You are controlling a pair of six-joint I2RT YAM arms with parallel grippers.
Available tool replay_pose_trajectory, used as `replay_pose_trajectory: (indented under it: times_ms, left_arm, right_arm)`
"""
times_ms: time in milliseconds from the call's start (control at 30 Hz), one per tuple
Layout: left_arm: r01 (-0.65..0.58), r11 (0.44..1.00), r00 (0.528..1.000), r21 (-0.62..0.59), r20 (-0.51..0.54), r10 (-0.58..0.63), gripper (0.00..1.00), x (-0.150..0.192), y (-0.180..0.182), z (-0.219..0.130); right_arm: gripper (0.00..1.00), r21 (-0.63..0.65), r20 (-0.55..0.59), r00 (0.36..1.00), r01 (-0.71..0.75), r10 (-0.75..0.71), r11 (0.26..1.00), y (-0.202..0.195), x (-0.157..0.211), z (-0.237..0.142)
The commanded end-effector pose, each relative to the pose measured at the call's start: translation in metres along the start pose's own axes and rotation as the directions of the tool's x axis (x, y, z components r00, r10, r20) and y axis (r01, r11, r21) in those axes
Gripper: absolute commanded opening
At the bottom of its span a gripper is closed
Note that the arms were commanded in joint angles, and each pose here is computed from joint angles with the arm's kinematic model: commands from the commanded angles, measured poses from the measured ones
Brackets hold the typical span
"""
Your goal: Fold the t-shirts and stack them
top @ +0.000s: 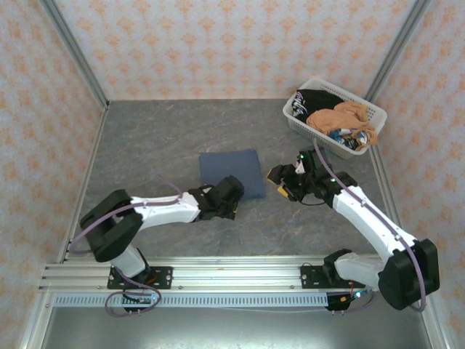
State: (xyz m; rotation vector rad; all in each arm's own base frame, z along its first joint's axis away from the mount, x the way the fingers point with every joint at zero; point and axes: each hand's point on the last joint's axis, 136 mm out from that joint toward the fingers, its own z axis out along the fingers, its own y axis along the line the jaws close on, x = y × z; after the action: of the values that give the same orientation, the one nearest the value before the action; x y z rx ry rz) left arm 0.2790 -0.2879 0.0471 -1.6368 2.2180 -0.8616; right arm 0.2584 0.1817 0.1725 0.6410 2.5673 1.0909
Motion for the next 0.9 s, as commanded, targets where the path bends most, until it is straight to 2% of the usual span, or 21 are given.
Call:
replay_pose_trajectory:
  times_ms: [0, 100, 167, 233, 300, 367, 467, 567, 700, 867]
  left_arm:
    - [0.211, 0.970, 0.975, 0.120, 0.044, -0.217, 0.64, -0.003, -0.025, 0.004]
    - [0.227, 0.963, 0.968, 0.147, 0.073, -0.240, 0.63, -0.008, -0.029, 0.018]
    - [0.231, 0.960, 0.966, 0.160, 0.083, -0.247, 0.57, -0.011, -0.030, 0.028]
    - [0.241, 0.957, 0.961, 0.159, 0.099, -0.259, 0.45, -0.016, -0.025, 0.037]
    - [0.253, 0.950, 0.954, 0.183, 0.118, -0.277, 0.26, -0.027, -0.022, 0.043]
    - [0.259, 0.946, 0.948, 0.197, 0.134, -0.287, 0.12, -0.043, -0.022, 0.046]
    - [0.239, 0.950, 0.945, 0.201, 0.179, -0.275, 0.00, -0.080, -0.027, 0.041]
    - [0.172, 0.968, 0.954, 0.181, 0.215, -0.210, 0.00, -0.124, -0.038, 0.031]
    - [0.017, 0.996, 0.975, 0.093, 0.221, -0.037, 0.00, -0.190, -0.053, 0.017]
    - [-0.061, 0.998, 0.963, 0.025, 0.264, 0.052, 0.00, -0.283, -0.060, -0.002]
  right_arm:
    - [0.59, -0.022, 0.006, 1.000, 0.010, -0.010, 1.000, 0.002, 0.001, -0.008]
    - [0.59, -0.026, 0.001, 1.000, 0.018, -0.018, 1.000, 0.001, 0.004, -0.012]
    - [0.59, -0.022, -0.007, 1.000, 0.017, -0.017, 1.000, -0.002, 0.006, -0.013]
    - [0.59, -0.020, -0.014, 1.000, 0.013, -0.014, 1.000, -0.004, 0.008, -0.013]
    - [0.59, -0.018, -0.020, 1.000, 0.007, -0.008, 1.000, -0.006, 0.009, -0.012]
    - [0.58, -0.016, -0.020, 1.000, 0.001, -0.002, 1.000, -0.008, 0.009, -0.011]
    - [0.58, -0.018, -0.018, 1.000, -0.002, 0.002, 1.000, -0.007, 0.008, -0.011]
    - [0.58, -0.015, -0.013, 1.000, -0.007, 0.007, 1.000, -0.009, 0.007, -0.010]
    - [0.57, -0.014, -0.008, 1.000, -0.022, 0.022, 1.000, -0.011, 0.005, -0.007]
    - [0.57, -0.010, 0.002, 0.999, -0.035, 0.035, 0.999, -0.012, 0.000, -0.001]
